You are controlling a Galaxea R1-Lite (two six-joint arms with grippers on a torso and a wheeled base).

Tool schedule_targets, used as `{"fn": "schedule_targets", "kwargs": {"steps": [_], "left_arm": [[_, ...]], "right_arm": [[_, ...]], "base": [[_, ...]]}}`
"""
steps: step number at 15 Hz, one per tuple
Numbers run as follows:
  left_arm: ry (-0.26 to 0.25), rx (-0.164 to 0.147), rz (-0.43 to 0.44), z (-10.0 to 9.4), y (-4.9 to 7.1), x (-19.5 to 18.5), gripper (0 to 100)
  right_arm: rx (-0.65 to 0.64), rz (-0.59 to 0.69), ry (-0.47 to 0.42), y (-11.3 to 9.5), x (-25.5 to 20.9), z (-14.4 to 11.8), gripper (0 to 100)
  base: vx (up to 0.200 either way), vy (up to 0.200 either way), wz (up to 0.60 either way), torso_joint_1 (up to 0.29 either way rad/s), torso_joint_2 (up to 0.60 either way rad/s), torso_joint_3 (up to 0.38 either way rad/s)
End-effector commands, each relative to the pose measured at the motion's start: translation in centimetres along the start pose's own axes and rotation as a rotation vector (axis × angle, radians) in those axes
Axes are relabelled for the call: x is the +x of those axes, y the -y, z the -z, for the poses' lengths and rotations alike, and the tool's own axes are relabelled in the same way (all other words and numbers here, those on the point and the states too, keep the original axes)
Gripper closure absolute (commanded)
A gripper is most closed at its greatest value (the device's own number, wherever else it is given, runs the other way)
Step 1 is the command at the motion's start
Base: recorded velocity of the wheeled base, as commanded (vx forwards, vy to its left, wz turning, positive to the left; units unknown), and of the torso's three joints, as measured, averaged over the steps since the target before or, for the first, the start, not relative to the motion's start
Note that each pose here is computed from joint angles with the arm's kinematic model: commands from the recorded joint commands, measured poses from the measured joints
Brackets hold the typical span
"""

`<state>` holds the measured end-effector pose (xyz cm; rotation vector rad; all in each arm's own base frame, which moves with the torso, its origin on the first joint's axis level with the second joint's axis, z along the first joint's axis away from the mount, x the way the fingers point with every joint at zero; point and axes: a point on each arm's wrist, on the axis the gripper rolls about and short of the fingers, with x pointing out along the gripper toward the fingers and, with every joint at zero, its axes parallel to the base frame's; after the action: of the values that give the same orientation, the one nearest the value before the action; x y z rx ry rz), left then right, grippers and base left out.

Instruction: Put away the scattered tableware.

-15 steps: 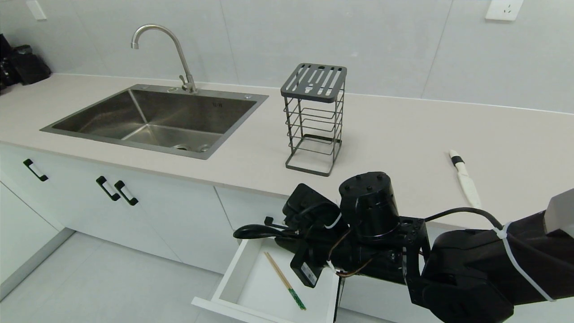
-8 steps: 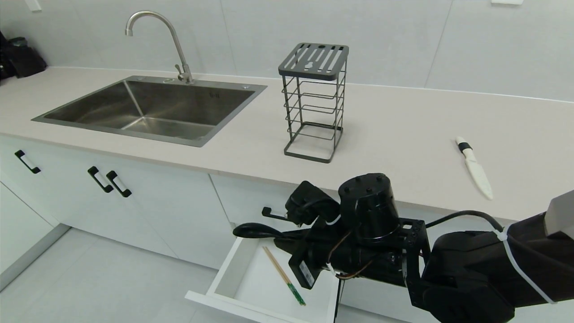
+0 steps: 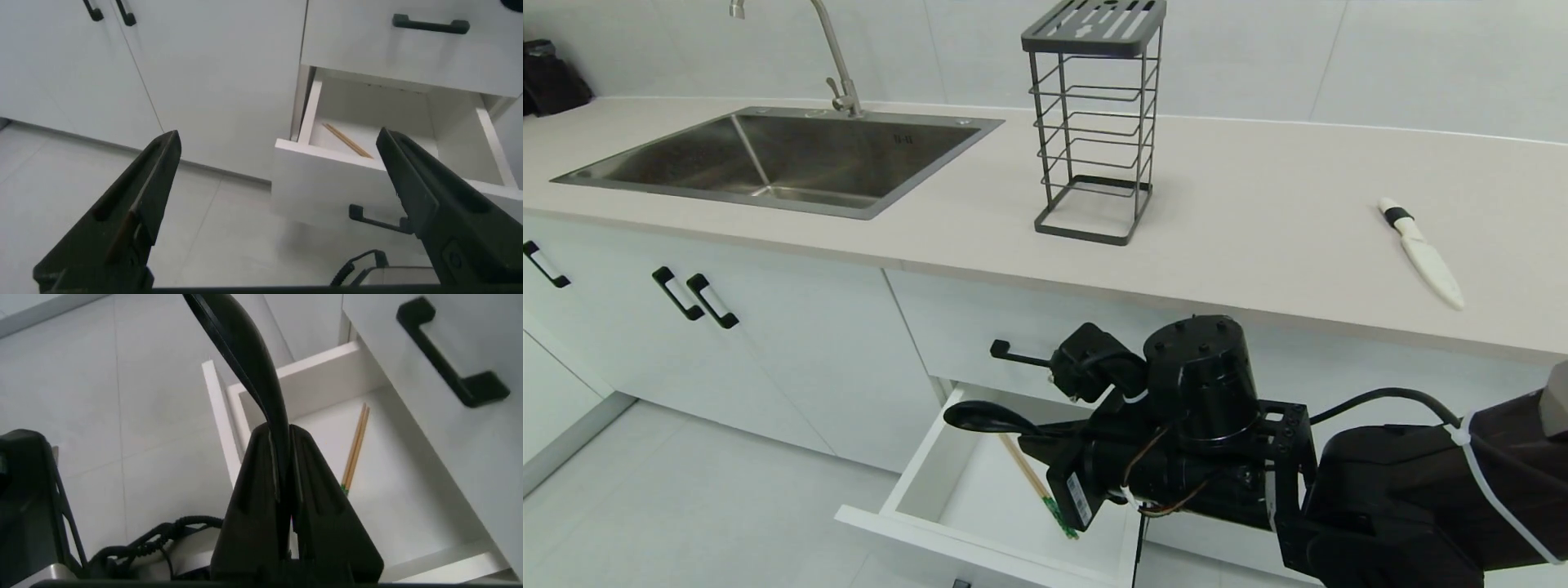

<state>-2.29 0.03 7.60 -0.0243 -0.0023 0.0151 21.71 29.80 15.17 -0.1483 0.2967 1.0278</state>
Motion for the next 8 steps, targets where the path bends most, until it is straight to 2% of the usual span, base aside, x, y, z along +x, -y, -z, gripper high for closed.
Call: {"fn": "schedule_targets", "kwargs": {"steps": [1,8], "left_arm": [[-0.001,0.0,0.0,0.01,0.0,0.0,0],[0.001,0.0,0.0,-0.01,0.0,0.0,0]], "right_arm": [[-0.001,-0.001,0.002,-0.03,-0.11,-0.06,100],[-0.001,-0.001,0.004,-0.03,-0.1,-0.11,100]], "base": [[0.0,0.0,0.0,-0.242,0.44,0.193],[0.0,0.0,0.0,-0.232,0.36,0.156]]}}
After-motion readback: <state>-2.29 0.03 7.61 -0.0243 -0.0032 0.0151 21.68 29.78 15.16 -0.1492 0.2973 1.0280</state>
